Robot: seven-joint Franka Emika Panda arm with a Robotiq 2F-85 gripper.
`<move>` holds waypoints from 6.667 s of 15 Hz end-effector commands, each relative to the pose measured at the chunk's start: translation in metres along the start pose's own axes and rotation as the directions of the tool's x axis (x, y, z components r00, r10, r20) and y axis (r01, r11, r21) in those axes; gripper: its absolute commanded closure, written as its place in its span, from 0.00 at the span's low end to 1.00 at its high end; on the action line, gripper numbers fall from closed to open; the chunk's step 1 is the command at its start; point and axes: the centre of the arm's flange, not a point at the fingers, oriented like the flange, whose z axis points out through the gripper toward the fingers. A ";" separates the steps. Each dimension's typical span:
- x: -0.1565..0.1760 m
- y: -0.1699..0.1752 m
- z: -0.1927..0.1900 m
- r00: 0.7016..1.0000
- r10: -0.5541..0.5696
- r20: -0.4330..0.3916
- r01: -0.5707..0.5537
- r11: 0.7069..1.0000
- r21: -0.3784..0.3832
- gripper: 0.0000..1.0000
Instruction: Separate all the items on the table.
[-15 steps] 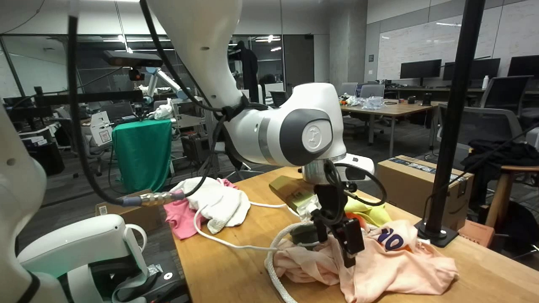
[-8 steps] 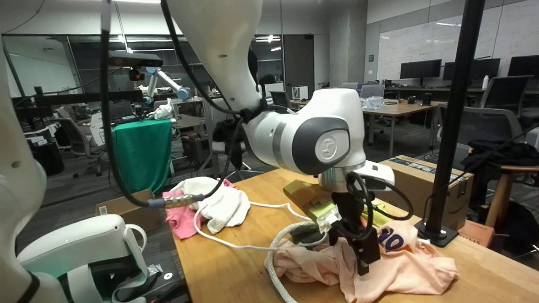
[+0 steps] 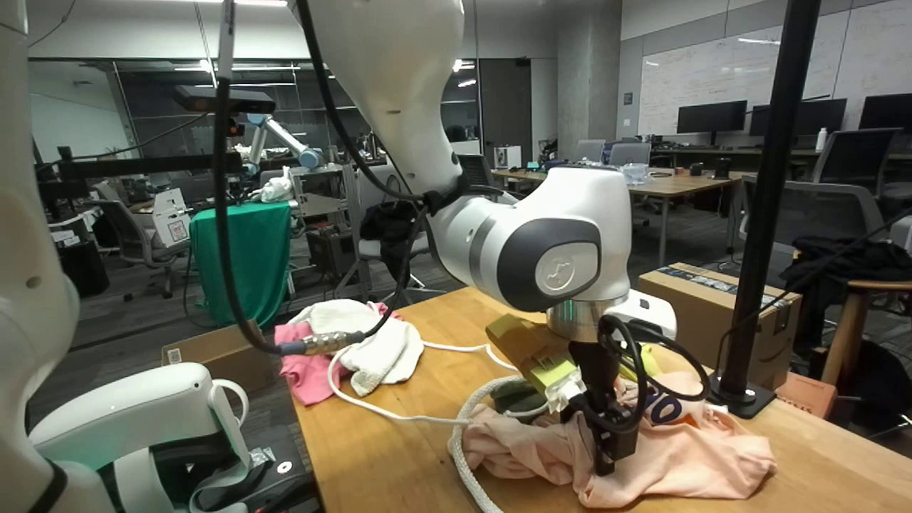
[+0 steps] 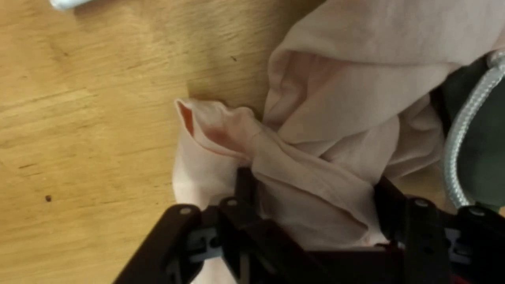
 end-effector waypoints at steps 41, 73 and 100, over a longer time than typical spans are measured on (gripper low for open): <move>0.066 0.149 -0.165 0.653 0.296 -0.697 -0.621 0.736 -0.269 0.67; -0.113 -0.181 -0.205 0.834 -0.467 -0.293 0.438 0.884 -0.162 0.00; -0.003 -0.254 -0.151 0.688 -0.718 -0.107 0.718 0.695 -0.046 0.00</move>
